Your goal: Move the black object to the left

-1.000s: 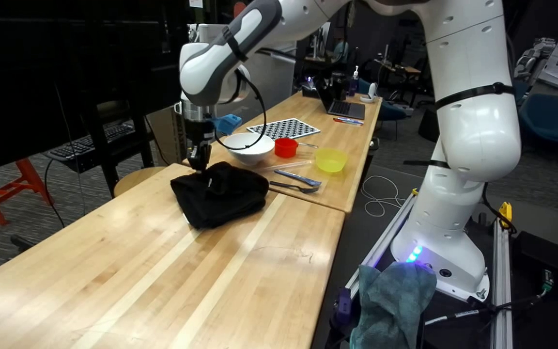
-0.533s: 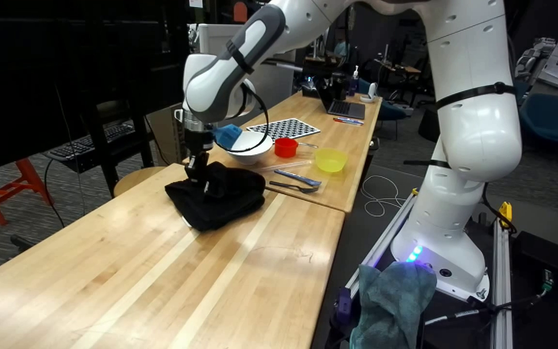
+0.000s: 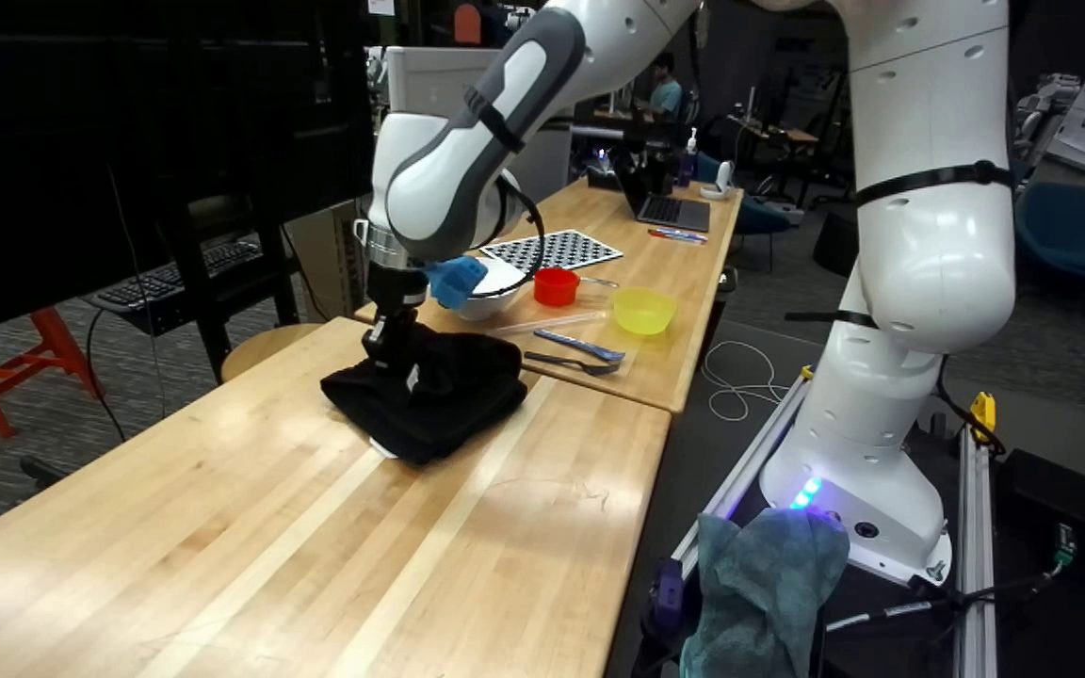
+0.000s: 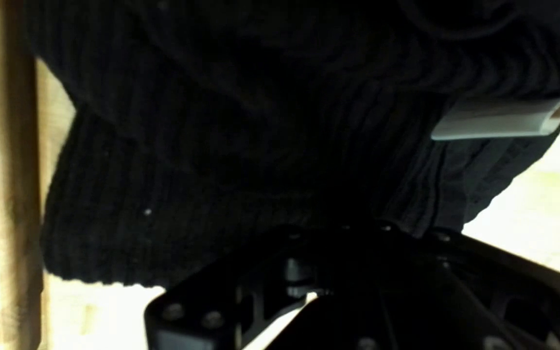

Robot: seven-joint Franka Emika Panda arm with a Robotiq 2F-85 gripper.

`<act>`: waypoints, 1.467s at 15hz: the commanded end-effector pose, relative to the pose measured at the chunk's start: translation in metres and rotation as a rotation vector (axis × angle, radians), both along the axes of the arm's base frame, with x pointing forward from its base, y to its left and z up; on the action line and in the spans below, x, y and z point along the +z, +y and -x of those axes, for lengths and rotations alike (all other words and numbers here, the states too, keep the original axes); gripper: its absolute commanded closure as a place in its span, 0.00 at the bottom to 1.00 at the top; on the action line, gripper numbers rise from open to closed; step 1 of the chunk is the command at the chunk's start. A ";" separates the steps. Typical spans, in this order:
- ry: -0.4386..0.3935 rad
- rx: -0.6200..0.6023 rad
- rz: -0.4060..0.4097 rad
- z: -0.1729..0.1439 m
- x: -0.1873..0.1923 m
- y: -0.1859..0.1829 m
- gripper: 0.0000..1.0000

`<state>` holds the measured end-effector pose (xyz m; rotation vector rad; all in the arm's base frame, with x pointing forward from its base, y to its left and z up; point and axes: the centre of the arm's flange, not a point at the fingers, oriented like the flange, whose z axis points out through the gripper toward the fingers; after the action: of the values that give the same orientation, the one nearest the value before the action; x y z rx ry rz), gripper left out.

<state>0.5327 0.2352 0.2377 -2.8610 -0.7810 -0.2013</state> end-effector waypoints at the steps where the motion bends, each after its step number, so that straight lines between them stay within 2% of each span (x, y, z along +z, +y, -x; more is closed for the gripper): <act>1: 0.016 -0.066 -0.027 0.056 -0.001 0.010 1.00; 5: 0.007 -0.120 -0.055 0.089 -0.002 0.030 1.00; 12: 0.030 -0.171 -0.057 0.127 0.004 0.076 1.00; 22: 0.052 -0.164 -0.046 0.146 0.009 0.146 1.00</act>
<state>0.3871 0.3566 0.2421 -2.8580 -0.5224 -0.1729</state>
